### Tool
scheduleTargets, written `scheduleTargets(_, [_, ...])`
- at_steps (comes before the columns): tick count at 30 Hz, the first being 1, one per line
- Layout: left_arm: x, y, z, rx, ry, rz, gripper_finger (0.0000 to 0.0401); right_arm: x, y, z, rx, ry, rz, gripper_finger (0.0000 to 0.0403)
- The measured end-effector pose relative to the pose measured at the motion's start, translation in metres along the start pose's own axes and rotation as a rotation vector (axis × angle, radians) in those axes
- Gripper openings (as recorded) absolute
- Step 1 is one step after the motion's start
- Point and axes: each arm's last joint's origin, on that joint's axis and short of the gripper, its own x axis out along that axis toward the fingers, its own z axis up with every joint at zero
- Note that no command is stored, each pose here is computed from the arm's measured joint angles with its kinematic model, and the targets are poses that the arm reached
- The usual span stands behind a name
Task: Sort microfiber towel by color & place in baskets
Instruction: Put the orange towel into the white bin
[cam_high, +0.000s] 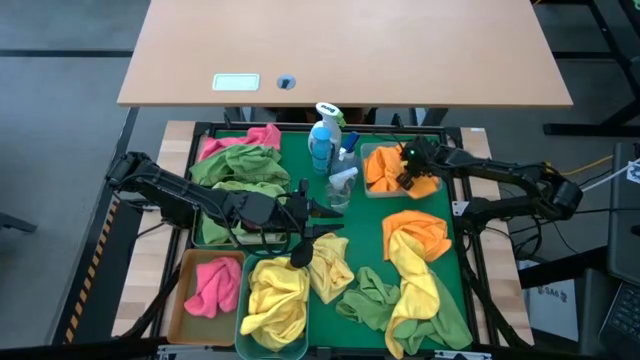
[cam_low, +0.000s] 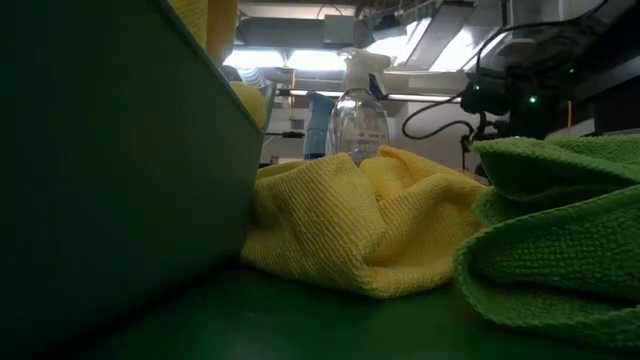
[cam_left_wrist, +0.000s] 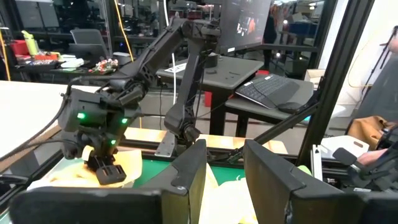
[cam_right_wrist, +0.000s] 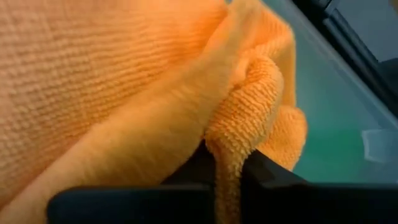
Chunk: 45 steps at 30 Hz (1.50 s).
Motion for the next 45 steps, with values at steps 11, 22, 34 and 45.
scheduleTargets(11, [0.000,0.000,0.000,0.000,0.000,0.000,0.0102,-0.027,-0.009,0.026,-0.016,0.047,0.003,0.0164])
scheduleTargets(22, [0.000,0.000,0.000,0.000,0.000,0.000,0.0102,-0.083,-0.026,0.051,-0.040,0.179,0.009,0.0202])
scheduleTargets(34, [0.000,0.000,0.000,0.000,0.000,0.000,0.0102,-0.128,-0.024,0.062,0.219,0.276,0.353,0.0202])
scheduleTargets(45, [0.000,0.000,0.000,0.000,0.001,-0.001,0.0102,-0.137,0.059,0.026,-0.085,0.436,0.533,0.0202])
